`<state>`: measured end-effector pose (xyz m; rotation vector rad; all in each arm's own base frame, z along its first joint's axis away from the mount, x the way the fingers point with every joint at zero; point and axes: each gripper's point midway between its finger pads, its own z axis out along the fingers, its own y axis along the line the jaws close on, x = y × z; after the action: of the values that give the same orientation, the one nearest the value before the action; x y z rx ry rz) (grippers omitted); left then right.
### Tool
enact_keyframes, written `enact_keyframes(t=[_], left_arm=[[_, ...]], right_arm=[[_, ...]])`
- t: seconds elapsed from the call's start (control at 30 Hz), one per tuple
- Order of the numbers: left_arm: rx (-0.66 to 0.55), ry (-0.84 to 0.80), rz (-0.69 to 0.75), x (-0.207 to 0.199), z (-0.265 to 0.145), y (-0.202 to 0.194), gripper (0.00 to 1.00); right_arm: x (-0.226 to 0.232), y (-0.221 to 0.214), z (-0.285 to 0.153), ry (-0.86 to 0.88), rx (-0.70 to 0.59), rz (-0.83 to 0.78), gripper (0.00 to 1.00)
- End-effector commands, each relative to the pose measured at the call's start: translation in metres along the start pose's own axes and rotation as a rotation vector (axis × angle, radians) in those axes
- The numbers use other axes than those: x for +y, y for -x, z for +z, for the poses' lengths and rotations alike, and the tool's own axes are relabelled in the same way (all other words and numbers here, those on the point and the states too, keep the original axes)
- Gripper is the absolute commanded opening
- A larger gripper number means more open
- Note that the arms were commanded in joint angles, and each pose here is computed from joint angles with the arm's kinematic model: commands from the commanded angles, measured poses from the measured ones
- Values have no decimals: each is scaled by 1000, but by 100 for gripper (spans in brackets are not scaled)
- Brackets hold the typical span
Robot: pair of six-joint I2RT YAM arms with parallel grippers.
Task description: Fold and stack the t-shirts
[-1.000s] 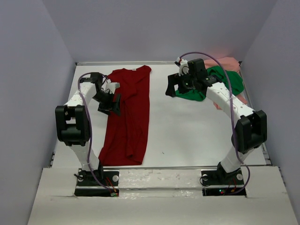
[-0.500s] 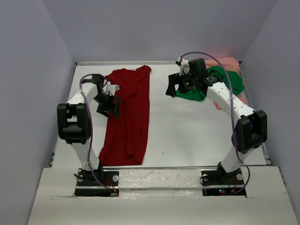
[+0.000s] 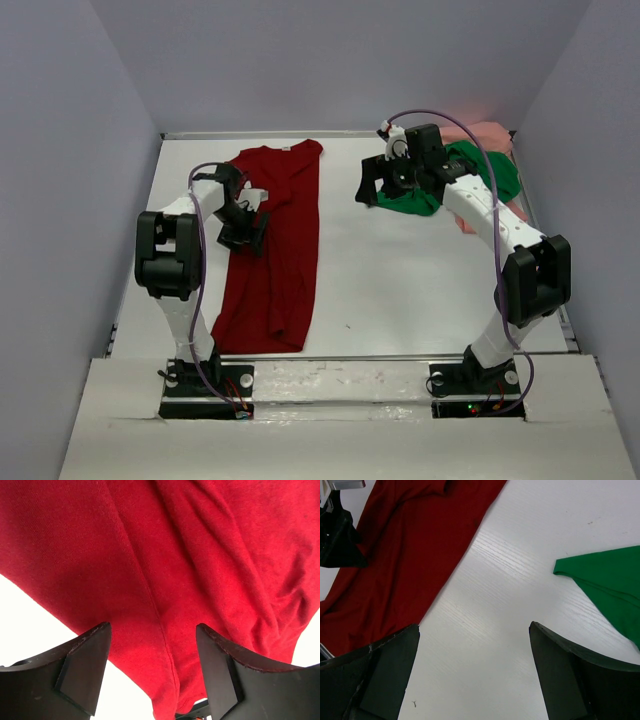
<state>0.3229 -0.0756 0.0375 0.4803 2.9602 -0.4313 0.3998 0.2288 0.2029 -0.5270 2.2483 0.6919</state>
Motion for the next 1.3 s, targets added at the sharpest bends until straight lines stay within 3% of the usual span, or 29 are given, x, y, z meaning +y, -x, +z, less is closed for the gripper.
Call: enact_keyframes(t=[0.0, 0.13, 0.3, 0.43, 0.47, 0.67, 0.9, 1.27], left_arm=[[39, 18, -14, 2, 7, -11, 77], [44, 48, -22, 8, 11, -15, 74], [38, 104, -28, 17, 11, -15, 62], [40, 140, -35, 24, 12, -18, 40], [39, 151, -35, 25, 12, -18, 29], [25, 196, -39, 33, 12, -17, 0], [-20, 168, -35, 25, -4, 3, 0], [-197, 73, 81, -30, -78, 91, 0]], right_arm=[[6, 18, -12, 19, -51, -6, 96], [4, 19, -14, 24, -54, 0, 96], [1, 19, -18, 34, -57, 22, 96], [-1, 18, -19, 36, -58, 29, 96], [-1, 18, -20, 39, -59, 30, 96], [-2, 19, -22, 49, -64, 39, 96], [-6, 17, -22, 46, -58, 48, 95], [-6, 14, -19, 51, -49, 52, 95]])
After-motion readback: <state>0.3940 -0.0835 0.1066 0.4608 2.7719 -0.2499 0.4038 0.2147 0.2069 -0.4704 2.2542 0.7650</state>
